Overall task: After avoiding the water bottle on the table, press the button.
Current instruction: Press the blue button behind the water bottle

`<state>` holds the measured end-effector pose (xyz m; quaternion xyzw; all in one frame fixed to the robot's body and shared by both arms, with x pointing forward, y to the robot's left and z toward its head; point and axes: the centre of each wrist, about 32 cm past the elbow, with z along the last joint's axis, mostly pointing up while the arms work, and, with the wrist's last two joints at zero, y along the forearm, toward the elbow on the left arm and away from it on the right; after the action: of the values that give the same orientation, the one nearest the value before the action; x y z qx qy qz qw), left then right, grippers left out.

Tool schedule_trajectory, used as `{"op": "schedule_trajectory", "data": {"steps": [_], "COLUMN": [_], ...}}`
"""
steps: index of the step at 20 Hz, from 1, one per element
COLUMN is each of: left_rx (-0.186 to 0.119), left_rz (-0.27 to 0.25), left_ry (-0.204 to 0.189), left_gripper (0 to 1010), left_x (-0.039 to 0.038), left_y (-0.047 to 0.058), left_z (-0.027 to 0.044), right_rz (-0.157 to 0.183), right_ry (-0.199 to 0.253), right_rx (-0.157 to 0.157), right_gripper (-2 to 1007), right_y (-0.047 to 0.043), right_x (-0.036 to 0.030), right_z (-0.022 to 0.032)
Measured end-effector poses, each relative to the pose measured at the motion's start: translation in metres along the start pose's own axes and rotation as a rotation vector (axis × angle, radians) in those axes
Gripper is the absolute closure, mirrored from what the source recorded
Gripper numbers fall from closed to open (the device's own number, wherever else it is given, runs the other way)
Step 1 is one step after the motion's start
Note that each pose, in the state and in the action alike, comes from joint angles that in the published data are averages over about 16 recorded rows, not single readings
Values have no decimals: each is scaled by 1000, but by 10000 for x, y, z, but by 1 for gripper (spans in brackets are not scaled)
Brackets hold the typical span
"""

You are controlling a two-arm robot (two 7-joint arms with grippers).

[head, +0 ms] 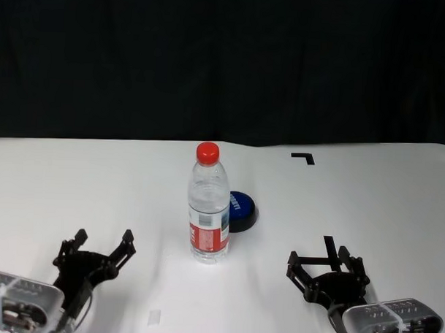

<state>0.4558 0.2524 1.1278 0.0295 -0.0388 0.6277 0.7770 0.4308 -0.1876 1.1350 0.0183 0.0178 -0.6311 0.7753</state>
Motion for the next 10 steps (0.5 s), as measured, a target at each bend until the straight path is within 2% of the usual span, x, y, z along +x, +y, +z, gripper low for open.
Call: {"op": "schedule_trajectory", "data": {"steps": [5, 10], "left_rx": [-12, -27], "left_rz": [-23, -58], "left_ry": [-24, -55], "left_gripper": [1, 1], "left_x": [65, 135], "left_y": [-44, -132], "left_z": [49, 119], "right_rz": [0, 0], "right_ry": [0, 0], "right_rx": [0, 0], "right_gripper": [2, 2], "right_y": [0, 0], "right_x": [0, 0], "right_z": [0, 0]}}
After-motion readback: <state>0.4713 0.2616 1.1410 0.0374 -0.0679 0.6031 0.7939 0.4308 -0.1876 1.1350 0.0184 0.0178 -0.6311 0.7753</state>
